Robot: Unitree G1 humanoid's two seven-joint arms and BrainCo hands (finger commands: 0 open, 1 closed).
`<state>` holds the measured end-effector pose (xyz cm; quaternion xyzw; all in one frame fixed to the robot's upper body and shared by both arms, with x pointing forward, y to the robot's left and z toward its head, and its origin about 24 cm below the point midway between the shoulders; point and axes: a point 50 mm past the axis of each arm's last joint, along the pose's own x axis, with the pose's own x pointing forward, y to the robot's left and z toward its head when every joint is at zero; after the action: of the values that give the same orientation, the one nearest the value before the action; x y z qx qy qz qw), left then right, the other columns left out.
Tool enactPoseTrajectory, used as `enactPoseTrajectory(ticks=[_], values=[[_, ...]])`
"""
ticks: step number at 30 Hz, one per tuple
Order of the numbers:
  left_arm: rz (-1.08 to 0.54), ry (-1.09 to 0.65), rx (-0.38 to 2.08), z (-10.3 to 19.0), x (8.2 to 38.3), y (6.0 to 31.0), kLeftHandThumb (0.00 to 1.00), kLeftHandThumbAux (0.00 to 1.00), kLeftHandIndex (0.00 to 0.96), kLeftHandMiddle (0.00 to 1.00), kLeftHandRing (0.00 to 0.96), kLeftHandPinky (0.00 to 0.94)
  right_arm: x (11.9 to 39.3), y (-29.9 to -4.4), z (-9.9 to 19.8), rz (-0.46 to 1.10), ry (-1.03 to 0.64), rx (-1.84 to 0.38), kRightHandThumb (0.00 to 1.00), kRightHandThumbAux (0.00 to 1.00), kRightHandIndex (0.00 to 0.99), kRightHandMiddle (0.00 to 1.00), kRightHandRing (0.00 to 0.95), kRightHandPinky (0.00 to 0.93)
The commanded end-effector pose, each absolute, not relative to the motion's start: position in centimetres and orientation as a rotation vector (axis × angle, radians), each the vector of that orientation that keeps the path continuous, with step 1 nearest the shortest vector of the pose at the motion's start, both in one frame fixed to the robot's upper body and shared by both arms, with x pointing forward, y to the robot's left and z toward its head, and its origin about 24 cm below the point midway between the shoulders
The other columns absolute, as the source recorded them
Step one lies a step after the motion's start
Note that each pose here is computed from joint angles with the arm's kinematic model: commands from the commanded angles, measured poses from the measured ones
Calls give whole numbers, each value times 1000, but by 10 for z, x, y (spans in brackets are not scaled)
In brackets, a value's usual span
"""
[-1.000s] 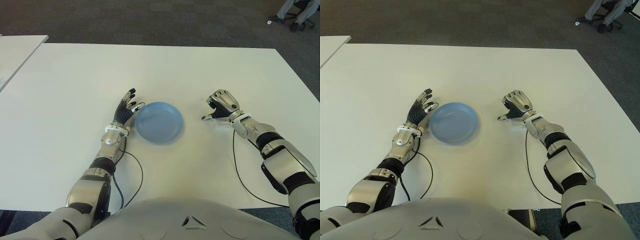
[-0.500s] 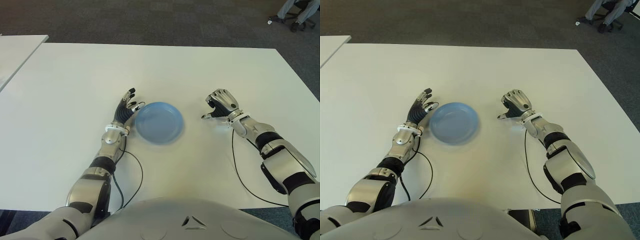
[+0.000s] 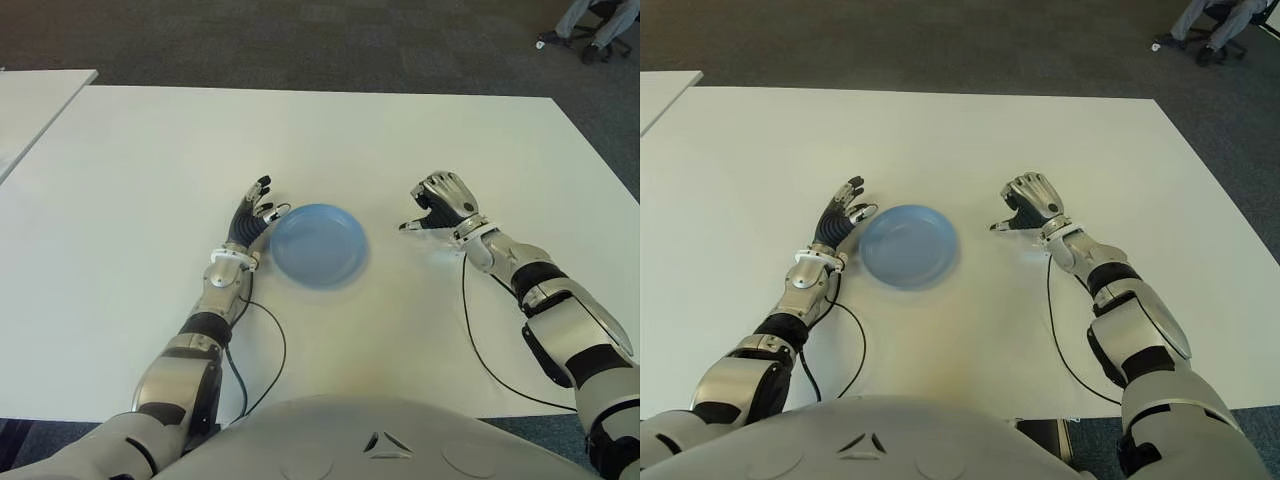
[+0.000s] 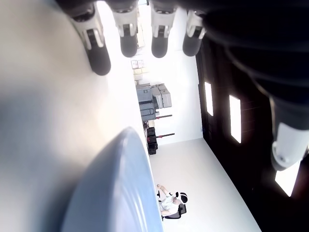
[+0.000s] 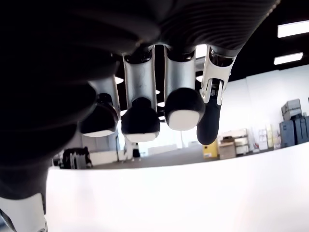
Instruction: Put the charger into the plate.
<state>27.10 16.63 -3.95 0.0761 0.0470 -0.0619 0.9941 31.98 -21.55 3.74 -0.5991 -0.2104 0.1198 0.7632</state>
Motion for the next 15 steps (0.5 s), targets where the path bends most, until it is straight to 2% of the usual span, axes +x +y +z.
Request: enactPoseTrajectory(ticks=[1, 15], values=[[-134, 253, 153, -68, 249, 166, 0, 542, 59, 67, 63, 57, 318, -217, 37, 252, -418, -1224, 864, 718, 849, 902, 895, 887], [-136, 258, 165, -68, 250, 165, 0, 536, 63, 70, 68, 69, 317, -222, 46, 214, -414, -1123, 923, 699, 849, 893, 882, 879]])
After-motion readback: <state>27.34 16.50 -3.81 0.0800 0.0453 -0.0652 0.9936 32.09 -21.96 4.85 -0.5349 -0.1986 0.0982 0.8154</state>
